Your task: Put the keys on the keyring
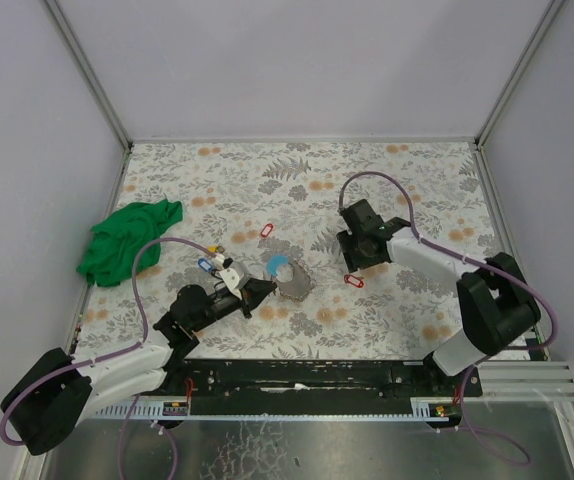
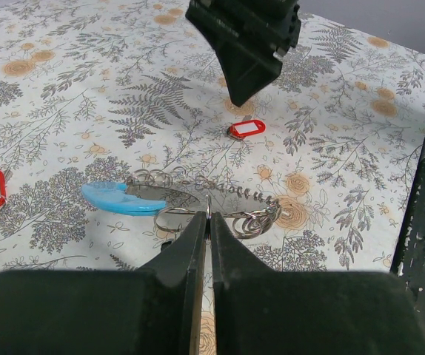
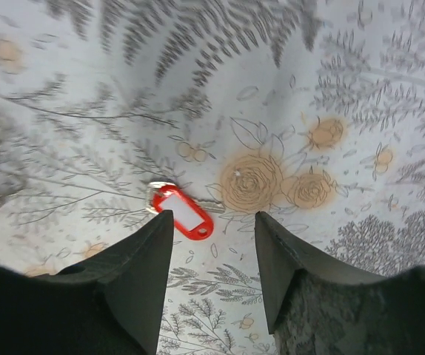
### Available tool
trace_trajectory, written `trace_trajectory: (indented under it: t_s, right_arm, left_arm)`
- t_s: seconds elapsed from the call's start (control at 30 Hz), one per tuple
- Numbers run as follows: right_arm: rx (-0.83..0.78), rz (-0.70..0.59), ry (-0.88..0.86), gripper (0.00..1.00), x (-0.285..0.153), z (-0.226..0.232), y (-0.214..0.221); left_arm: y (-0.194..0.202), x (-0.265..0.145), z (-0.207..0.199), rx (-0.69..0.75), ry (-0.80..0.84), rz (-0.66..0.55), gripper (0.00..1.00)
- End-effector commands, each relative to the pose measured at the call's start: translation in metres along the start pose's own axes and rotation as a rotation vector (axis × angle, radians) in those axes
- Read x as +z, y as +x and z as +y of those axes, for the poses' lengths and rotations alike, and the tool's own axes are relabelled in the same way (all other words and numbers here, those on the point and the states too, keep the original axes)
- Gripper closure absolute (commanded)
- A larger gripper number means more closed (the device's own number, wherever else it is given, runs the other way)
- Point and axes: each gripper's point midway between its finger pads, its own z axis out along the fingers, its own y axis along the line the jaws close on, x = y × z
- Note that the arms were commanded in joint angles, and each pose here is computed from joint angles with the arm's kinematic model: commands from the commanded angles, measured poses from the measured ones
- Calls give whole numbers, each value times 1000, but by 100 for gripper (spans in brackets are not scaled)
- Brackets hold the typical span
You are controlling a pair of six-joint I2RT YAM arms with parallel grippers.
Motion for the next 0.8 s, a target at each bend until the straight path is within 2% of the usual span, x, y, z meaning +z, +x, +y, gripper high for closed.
trace_trajectory:
  t_s: [0.0, 0.17, 0.4, 0.77]
  right_arm:
    - [-144, -142, -159, 46, -22, 20, -23]
    - [-222, -163, -278, 47, -18, 37, -18]
    - [-148, -127, -367, 57, -1, 44, -12]
    - [-95, -120, -411, 65, 8, 44, -11]
  left_arm:
    - [-15, 2, -2, 26, 9, -54, 100]
    - [-15, 2, -2, 26, 14, -52, 100]
    - [-15, 2, -3, 28, 19, -51, 100]
    - [-15, 2, -4, 29, 25, -52, 100]
